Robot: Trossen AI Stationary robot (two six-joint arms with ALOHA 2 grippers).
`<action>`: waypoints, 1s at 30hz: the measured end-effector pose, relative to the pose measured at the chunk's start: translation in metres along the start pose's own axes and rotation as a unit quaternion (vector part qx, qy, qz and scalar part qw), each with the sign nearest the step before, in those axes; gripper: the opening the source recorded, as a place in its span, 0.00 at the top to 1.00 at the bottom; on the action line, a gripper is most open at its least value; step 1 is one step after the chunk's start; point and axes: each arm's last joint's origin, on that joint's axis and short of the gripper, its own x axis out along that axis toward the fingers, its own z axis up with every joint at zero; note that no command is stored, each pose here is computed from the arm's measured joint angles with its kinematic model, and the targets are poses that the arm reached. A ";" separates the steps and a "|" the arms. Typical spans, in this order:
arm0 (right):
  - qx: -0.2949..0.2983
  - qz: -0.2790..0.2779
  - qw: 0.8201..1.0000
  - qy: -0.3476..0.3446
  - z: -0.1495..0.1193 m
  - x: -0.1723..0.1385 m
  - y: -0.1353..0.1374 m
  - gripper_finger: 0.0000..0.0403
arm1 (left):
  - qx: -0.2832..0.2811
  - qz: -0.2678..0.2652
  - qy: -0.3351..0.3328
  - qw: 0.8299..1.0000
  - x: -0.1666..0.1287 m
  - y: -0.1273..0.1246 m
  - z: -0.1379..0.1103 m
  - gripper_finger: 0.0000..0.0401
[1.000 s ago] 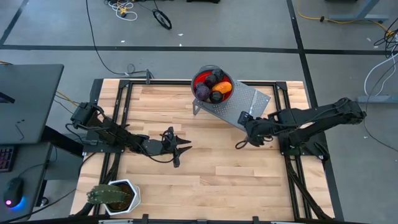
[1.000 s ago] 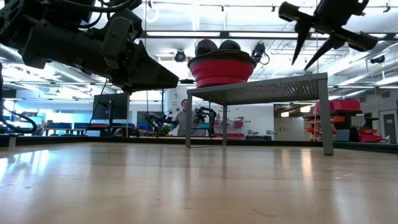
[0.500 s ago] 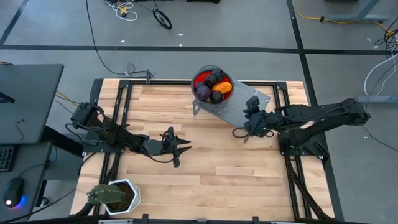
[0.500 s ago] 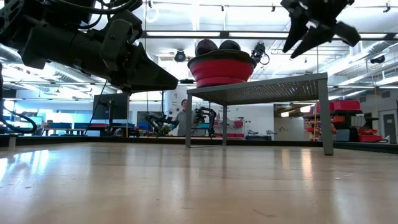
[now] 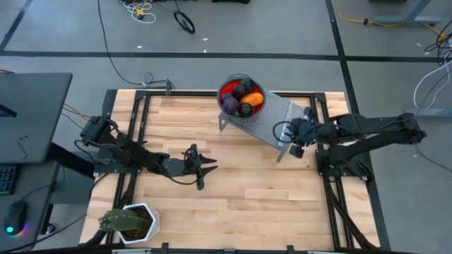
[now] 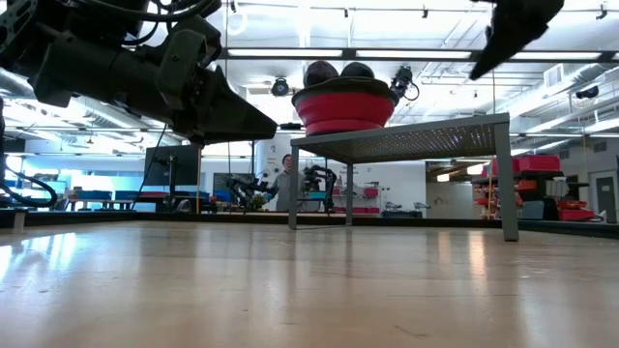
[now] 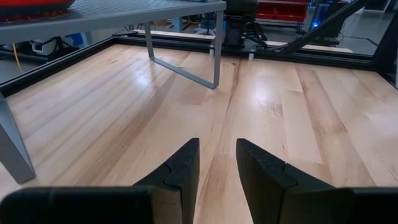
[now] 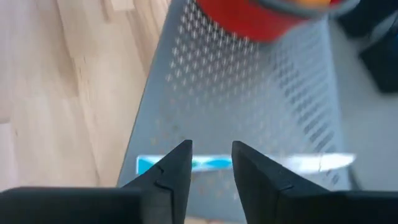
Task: Pick & Place Fruit
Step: Put the knife on the shelf
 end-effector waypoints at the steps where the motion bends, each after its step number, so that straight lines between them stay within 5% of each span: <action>1: 0.010 0.003 1.000 0.009 -0.002 0.001 0.000 0.71 | -0.001 0.000 -0.001 1.000 0.000 0.000 0.000 0.72; 11: 0.038 0.001 0.998 0.048 -0.013 0.016 -0.007 0.97 | -0.002 -0.001 -0.003 1.000 0.000 0.000 0.001 0.72; 30: 0.045 0.045 0.995 0.073 -0.027 0.052 -0.028 0.99 | 0.000 -0.002 -0.002 1.000 0.000 0.000 0.001 0.72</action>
